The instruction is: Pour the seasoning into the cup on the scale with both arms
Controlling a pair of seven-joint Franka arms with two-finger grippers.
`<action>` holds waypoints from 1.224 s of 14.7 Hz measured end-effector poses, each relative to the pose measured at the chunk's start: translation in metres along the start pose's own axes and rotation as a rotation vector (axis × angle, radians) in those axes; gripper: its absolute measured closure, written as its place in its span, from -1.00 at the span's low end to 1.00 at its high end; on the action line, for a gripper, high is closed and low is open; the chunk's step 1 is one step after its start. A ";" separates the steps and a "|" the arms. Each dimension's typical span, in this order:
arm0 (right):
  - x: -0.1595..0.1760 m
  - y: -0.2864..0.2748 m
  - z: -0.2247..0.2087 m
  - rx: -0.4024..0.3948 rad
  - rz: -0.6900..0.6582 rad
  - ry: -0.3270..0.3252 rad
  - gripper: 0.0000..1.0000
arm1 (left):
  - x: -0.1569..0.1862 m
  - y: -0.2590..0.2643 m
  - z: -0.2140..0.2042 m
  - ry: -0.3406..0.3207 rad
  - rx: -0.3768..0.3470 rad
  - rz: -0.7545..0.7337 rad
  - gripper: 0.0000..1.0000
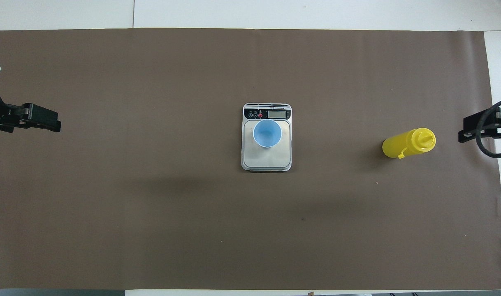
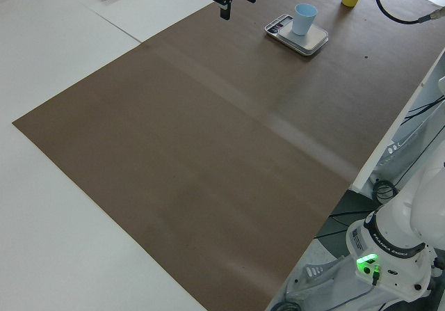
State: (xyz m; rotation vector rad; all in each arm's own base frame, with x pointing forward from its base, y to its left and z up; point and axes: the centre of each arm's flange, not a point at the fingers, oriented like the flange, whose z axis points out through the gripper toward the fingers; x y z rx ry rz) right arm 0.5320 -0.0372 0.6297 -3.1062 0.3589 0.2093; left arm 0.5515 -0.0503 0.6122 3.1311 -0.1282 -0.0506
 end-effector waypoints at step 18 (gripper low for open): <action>0.006 0.010 -0.008 0.006 -0.164 0.057 -1.00 | 0.000 0.000 0.000 0.000 0.000 0.000 -1.00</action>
